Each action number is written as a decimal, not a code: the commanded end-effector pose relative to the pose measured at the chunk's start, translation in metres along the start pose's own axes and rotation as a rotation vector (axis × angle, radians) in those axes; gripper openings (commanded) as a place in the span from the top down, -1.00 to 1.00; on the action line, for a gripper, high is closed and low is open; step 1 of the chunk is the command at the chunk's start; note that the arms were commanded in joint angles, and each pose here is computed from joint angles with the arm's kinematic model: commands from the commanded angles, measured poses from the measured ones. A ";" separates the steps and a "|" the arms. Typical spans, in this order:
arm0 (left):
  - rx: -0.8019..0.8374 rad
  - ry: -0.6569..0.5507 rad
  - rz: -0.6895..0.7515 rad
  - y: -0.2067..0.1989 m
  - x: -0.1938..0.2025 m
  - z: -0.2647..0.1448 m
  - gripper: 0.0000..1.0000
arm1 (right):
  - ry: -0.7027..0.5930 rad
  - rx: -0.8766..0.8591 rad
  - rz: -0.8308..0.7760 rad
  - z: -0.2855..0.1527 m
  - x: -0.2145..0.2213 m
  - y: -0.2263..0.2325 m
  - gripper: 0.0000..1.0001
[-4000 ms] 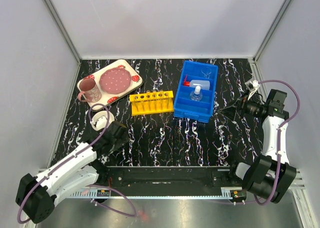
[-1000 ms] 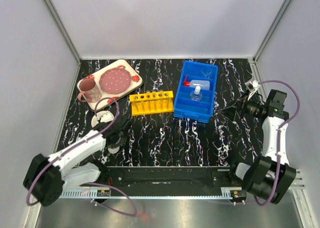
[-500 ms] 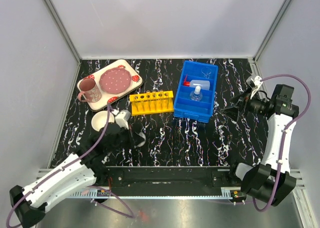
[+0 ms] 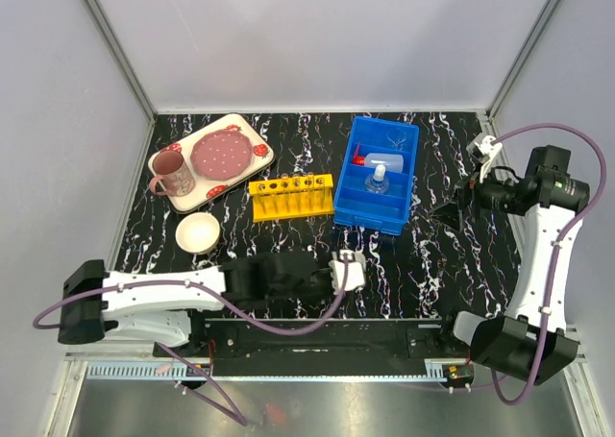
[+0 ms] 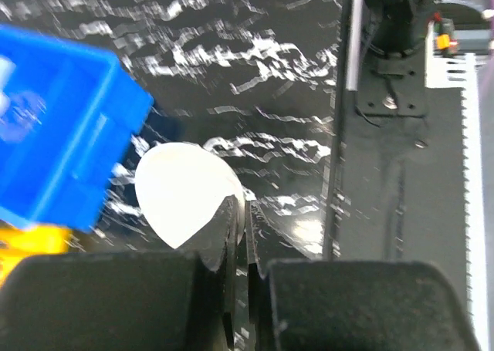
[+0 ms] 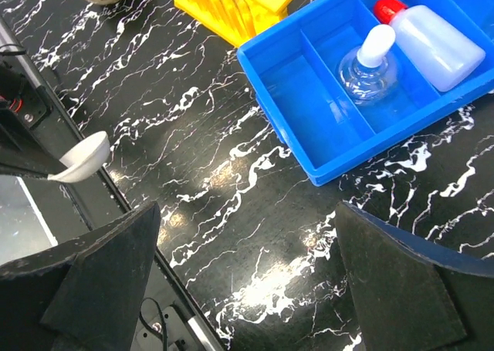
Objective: Organize the chemistry lab equipment
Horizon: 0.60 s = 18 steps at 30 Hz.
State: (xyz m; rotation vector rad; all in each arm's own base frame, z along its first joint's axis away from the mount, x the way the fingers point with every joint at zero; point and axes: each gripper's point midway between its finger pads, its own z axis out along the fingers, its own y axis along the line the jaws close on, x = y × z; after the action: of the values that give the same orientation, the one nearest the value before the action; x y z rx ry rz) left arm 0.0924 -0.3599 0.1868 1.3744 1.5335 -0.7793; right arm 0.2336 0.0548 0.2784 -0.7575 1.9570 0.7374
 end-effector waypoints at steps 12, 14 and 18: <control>-0.121 -0.101 0.704 0.012 -0.087 0.075 1.00 | 0.421 -0.154 0.193 0.037 0.057 0.058 -0.99; -0.125 -0.098 0.718 0.013 -0.090 0.079 1.00 | 0.470 -0.186 0.155 0.049 0.063 0.068 -1.00; -0.131 -0.089 0.747 0.015 -0.094 0.089 1.00 | 0.555 -0.174 0.114 0.056 0.077 0.073 -0.94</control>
State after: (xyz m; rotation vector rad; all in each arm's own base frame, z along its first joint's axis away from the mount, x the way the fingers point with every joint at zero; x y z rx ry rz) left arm 0.1153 -0.4533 0.1955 1.7210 0.9668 -0.2963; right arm 0.1886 0.1293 0.2164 -1.0462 2.3181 0.9196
